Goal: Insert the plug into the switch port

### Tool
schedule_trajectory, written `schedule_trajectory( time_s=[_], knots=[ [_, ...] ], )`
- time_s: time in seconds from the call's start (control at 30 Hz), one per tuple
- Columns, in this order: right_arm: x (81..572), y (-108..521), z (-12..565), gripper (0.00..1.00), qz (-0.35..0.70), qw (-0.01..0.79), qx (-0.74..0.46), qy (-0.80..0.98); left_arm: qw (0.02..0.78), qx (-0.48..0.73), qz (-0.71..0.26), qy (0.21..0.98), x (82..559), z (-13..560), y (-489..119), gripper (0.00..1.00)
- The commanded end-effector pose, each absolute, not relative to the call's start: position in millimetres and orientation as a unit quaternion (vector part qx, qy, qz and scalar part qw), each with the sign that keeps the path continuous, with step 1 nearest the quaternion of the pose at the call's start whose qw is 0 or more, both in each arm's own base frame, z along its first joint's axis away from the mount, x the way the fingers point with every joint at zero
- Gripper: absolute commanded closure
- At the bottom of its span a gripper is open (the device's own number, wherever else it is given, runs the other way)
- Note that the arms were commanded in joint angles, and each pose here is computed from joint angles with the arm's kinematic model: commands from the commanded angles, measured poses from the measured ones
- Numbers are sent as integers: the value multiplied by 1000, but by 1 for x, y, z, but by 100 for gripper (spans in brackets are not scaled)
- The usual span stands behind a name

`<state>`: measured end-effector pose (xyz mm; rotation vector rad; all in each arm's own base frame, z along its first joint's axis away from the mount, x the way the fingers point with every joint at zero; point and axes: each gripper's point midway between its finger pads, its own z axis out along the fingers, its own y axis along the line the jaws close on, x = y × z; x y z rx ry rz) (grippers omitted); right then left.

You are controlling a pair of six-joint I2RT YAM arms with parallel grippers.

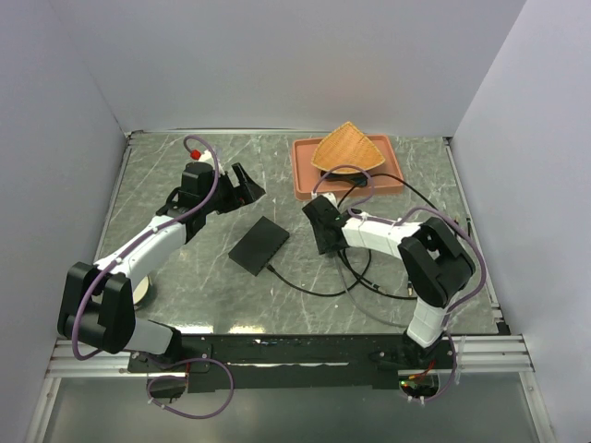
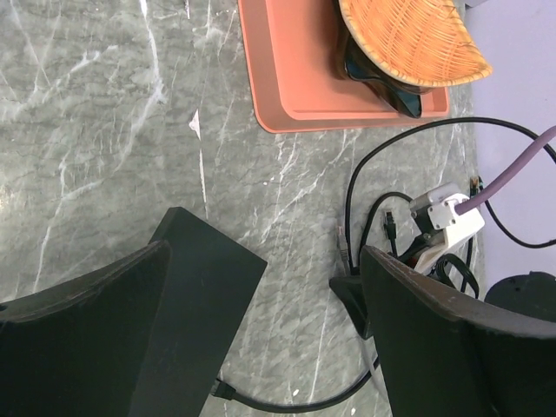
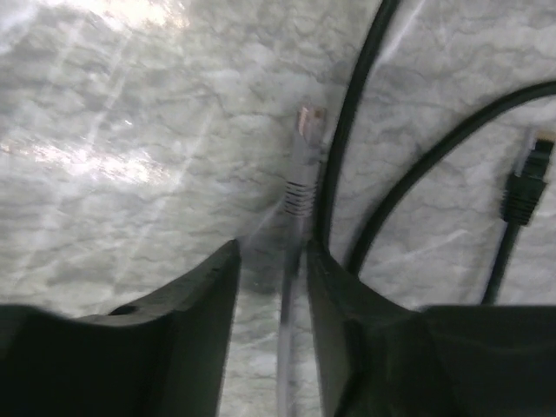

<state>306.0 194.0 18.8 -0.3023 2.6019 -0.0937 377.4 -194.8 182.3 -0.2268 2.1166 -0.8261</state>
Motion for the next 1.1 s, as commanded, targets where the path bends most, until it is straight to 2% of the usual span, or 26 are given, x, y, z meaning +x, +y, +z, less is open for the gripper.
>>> schedule_trajectory(
  time_s=[0.0, 0.1, 0.13, 0.2, 0.33, 0.43, 0.63, 0.77, 0.87, 0.97, 1.07],
  knots=[
    [311, 196, 19, 63, -11, 253, -93, 963, 435, -82, -334, 832, 381, 195, -197, 4],
    [310, 200, 15, 82, 25, 240, -91, 966, 434, -82, -329, 835, 381, 193, -195, 4],
    [307, 200, 14, 94, 34, 237, -91, 967, 434, -83, -329, 835, 381, 193, -195, 4],
    [313, 204, 24, 100, 55, 256, -91, 961, 435, -83, -328, 835, 380, 193, -195, 4],
    [316, 215, 54, 100, 96, 291, -106, 946, 436, -84, -324, 835, 381, 194, -193, 4],
    [319, 225, 105, 100, 142, 349, -132, 917, 437, -84, -324, 835, 380, 194, -193, 4],
    [316, 192, 282, 100, 181, 555, -99, 806, 441, -86, -323, 833, 380, 196, -192, 4],
    [267, 139, 416, 100, 209, 706, -50, 675, 437, -85, -325, 835, 379, 194, -193, 4],
    [227, 109, 475, 100, 233, 773, -28, 590, 437, -85, -327, 834, 379, 194, -193, 4],
    [211, 91, 491, 100, 224, 794, -14, 565, 434, -84, -327, 835, 379, 193, -194, 4],
    [215, 90, 483, 100, 201, 791, -24, 578, 432, -82, -328, 836, 380, 191, -195, 4]
  ],
)
